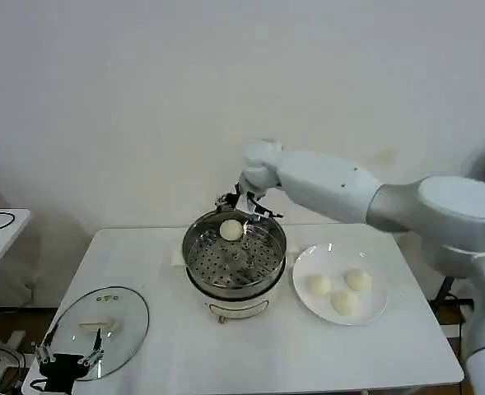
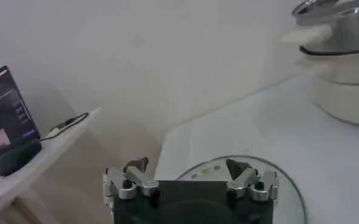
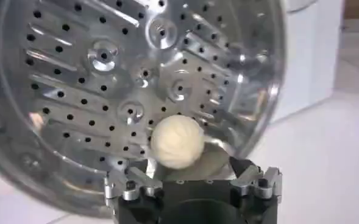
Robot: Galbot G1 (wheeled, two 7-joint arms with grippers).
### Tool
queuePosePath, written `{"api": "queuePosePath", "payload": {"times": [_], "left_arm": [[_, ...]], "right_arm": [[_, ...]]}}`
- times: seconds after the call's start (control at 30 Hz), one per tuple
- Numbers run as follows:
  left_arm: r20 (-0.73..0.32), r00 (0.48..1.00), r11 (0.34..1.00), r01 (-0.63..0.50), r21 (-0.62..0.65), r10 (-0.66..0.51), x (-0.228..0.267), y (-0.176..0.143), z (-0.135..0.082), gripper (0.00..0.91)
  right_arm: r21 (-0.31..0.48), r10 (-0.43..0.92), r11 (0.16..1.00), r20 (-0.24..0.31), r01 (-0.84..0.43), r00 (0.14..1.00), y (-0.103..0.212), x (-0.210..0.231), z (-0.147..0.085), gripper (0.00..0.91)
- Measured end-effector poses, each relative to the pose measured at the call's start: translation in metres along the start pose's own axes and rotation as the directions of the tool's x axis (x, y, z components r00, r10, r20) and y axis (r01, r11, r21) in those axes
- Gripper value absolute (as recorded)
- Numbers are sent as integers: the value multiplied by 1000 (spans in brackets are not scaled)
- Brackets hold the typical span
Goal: Take steamed baozi put them in steamer then cover it.
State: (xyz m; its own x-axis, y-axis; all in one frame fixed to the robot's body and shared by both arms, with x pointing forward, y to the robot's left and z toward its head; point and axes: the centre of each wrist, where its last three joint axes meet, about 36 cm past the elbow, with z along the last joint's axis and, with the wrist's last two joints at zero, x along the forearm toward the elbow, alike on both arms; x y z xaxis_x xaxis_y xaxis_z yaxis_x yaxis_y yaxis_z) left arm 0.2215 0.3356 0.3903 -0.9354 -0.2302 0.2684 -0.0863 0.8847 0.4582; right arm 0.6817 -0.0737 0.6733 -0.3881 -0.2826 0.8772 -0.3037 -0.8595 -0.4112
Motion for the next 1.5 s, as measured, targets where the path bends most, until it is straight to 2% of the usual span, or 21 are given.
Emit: {"api": "queuePosePath", "payload": {"times": [0.13, 0.4, 0.57, 0.77, 1.07, 1.5], "left_arm": [[7, 1000, 1000, -9, -4, 9, 2, 0, -4, 907], [27, 999, 1000, -25, -19, 25, 5, 4, -11, 907], [34, 999, 999, -40, -29, 41, 4, 2, -12, 907], [41, 998, 998, -50, -43, 52, 4, 3, -13, 907], [47, 998, 999, -33, -42, 35, 5, 7, -16, 907], [38, 999, 999, -9, -44, 10, 6, 14, -14, 907]], "right_arm": [[-103, -16, 995, -42, 12, 999, 34, 31, 11, 907], [-374, -76, 926, -74, 43, 994, 145, 68, 26, 907], [-523, -112, 849, -50, 70, 992, 212, 72, 20, 907], [-635, -152, 763, 5, 120, 988, 265, 53, 4, 907], [-725, -182, 666, 69, 175, 981, 303, 12, -12, 907], [-773, -195, 595, 129, 222, 972, 299, -54, -20, 907]]}}
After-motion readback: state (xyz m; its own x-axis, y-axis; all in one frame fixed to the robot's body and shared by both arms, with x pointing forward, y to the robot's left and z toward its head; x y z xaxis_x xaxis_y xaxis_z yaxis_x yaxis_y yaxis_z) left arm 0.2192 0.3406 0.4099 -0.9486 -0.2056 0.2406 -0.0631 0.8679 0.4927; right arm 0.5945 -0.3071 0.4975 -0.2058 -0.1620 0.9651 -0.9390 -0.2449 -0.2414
